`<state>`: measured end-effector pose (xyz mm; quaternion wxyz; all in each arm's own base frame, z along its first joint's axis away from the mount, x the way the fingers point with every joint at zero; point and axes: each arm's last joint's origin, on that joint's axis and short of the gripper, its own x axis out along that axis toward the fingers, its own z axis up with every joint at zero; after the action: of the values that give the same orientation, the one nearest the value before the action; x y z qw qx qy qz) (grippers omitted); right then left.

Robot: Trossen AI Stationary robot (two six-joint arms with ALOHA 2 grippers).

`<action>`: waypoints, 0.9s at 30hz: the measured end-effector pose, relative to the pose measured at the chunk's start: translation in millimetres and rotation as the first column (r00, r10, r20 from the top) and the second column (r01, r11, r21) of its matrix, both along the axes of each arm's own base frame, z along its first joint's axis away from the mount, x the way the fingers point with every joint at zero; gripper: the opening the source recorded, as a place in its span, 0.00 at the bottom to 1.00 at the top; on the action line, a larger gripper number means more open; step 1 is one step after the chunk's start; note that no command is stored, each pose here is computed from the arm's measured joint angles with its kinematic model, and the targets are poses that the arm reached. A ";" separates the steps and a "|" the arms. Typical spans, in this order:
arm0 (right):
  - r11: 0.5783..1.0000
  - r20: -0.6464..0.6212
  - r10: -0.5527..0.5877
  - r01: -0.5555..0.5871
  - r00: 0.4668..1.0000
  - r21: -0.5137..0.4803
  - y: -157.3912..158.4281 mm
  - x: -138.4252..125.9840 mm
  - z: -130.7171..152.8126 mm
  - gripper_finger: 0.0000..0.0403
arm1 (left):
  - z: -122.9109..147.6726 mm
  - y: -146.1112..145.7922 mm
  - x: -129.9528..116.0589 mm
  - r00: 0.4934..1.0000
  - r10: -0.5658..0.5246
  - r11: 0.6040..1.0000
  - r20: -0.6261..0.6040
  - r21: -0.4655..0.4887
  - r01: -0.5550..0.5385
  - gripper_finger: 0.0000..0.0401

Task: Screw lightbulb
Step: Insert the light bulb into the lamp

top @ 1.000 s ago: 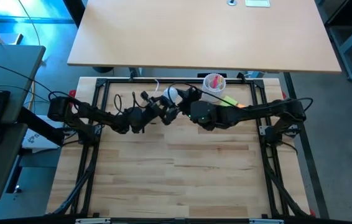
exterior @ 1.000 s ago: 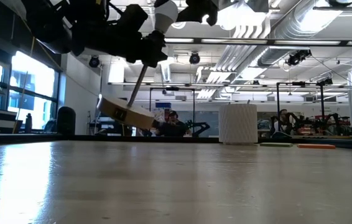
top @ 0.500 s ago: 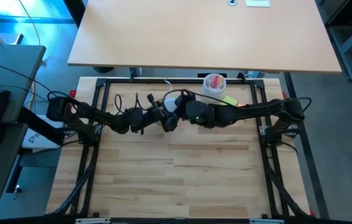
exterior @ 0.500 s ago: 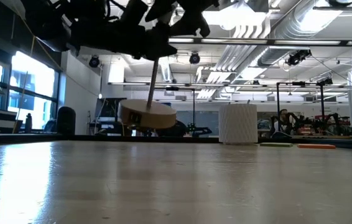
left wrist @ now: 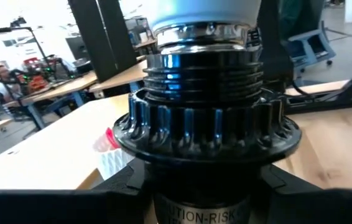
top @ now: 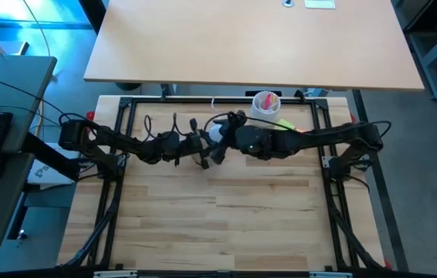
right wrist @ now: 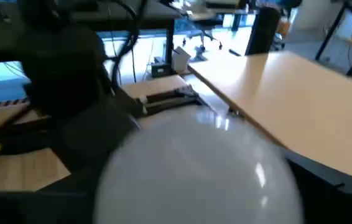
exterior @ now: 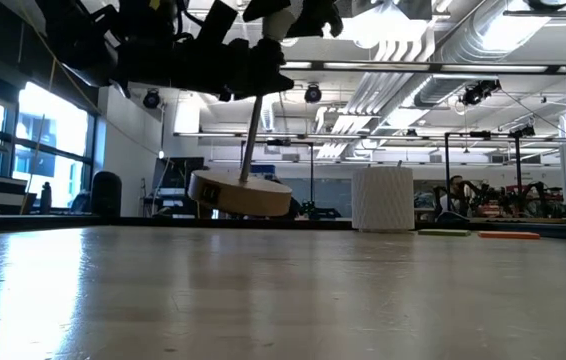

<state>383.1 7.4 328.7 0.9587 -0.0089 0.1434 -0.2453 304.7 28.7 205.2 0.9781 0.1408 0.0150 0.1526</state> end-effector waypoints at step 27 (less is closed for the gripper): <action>0.973 0.076 0.135 -0.118 0.988 -0.200 13.1 -18.0 40.5 0.75 | -4.8 9.3 -0.7 0.992 -0.126 0.989 -0.016 -0.086 0.124 0.34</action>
<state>365.2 20.6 369.2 0.9724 -0.1011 0.0747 -0.1967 304.0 38.0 200.4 0.9906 0.1015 0.0228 0.0888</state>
